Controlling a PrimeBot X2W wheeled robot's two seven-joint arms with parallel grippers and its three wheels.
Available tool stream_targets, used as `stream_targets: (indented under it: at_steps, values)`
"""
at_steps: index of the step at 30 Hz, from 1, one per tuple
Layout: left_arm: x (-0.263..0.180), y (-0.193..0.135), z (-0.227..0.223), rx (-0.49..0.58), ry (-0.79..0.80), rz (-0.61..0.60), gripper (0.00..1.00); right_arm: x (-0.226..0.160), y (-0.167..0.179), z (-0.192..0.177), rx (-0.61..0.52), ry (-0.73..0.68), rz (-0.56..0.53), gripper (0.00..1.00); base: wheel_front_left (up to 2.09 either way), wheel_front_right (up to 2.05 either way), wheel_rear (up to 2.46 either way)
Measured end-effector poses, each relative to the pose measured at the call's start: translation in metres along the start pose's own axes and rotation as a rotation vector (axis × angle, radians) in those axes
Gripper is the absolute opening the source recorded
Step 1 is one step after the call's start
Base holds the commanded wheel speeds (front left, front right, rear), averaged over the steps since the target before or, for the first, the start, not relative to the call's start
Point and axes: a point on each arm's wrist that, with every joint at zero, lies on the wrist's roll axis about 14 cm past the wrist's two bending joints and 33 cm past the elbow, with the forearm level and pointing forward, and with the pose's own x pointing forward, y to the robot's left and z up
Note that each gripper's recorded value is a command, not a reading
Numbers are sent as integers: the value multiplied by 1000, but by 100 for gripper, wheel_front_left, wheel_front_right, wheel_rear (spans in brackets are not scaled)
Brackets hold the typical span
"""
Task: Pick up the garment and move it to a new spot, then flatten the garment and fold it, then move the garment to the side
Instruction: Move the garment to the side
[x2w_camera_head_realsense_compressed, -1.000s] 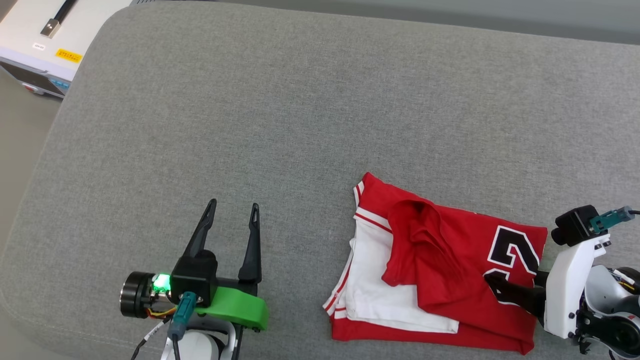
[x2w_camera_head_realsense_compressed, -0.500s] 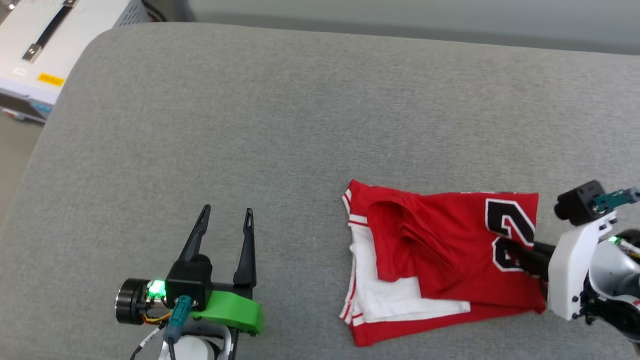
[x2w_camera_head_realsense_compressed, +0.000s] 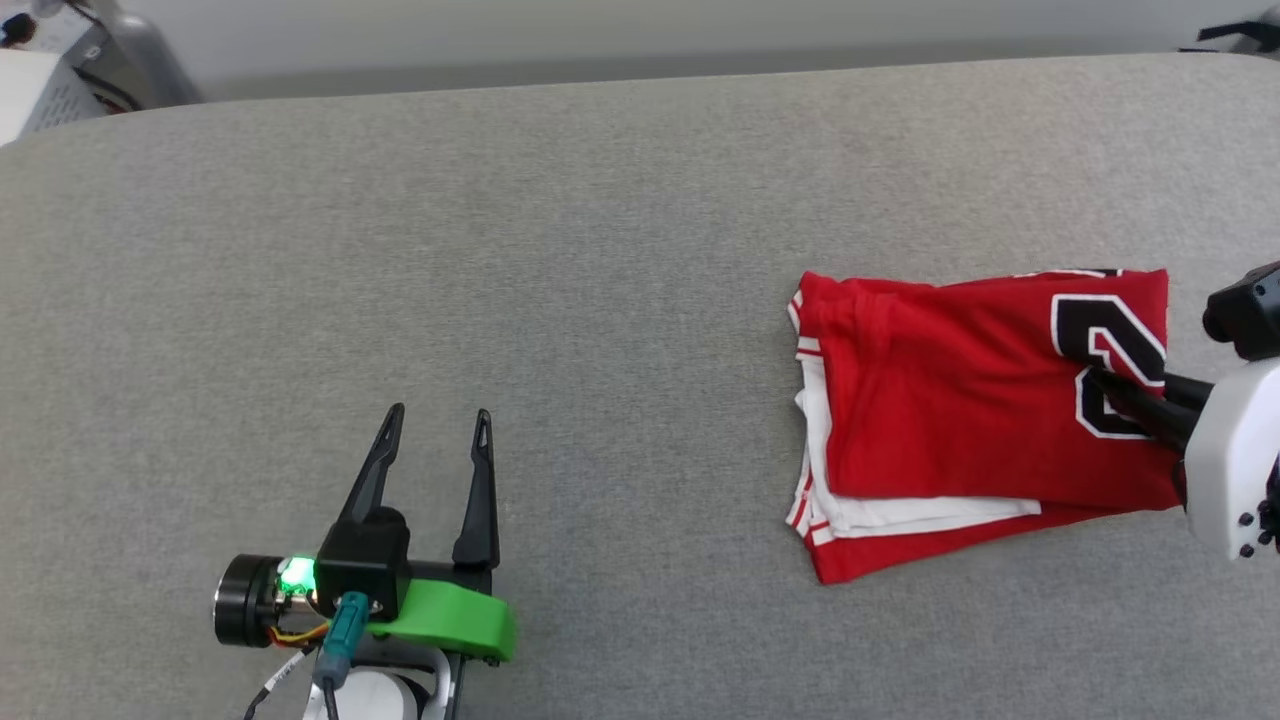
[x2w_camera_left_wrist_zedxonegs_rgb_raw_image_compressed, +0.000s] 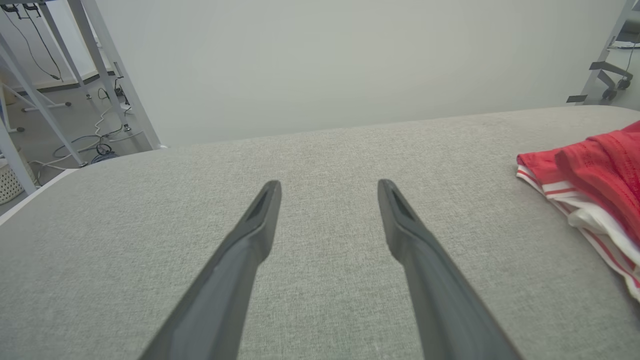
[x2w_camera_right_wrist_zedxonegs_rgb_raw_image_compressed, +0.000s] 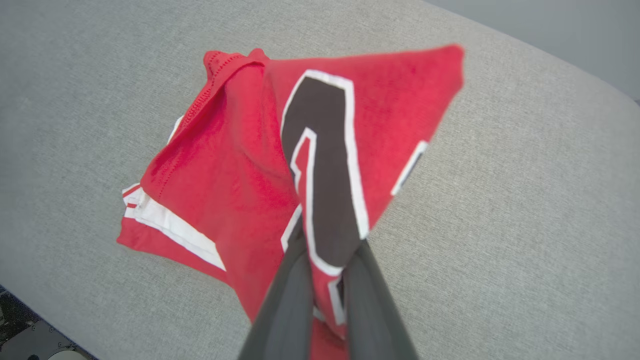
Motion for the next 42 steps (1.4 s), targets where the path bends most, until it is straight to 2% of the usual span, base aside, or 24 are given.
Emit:
stream_targets:
  at_steps: [7, 13, 21, 27, 28, 32, 33, 34, 35, 39, 42]
  values:
    - [27, -13, -4, 7, -14, -58, 100, -16, -49, -14, 23, 54, -137, 0, 0, 0, 0]
    - [43, -17, -19, 3, 4, -81, 100, -23, -114, -32, 61, 141, -304, 0, 0, 0, 0]
    - [53, -12, -35, -1, 28, -74, 100, -25, -186, -51, 76, 242, -501, 0, 0, 0, 0]
    - [57, -5, -44, 4, 42, -58, 100, -27, -232, -56, 128, 274, -634, 0, 0, 0, 0]
    - [60, 1, -52, 8, 54, -43, 100, -22, -252, -61, 146, 292, -692, 0, 0, 0, 0]
    - [59, 7, -59, 16, 73, -25, 100, -12, -258, -72, 159, 311, -712, 0, 0, 0, 0]
    - [58, 9, -60, 18, 77, -21, 100, -9, -258, -73, 173, 305, -712, 7, 0, 0, 0]
    - [57, 9, -59, 20, 77, -17, 100, -7, -257, -74, 184, 302, -711, 38, 0, 0, 0]
    - [56, 11, -52, 26, 64, -10, 100, -4, -250, -74, 191, 285, -702, 100, 0, 0, 0]
    - [53, 11, -39, 32, 39, -5, 100, -21, -256, -46, 130, 172, -739, 100, 0, 0, 0]
    - [46, 9, -30, 30, 27, -5, 100, -37, -257, -10, 46, 29, -766, 100, 0, 0, 0]
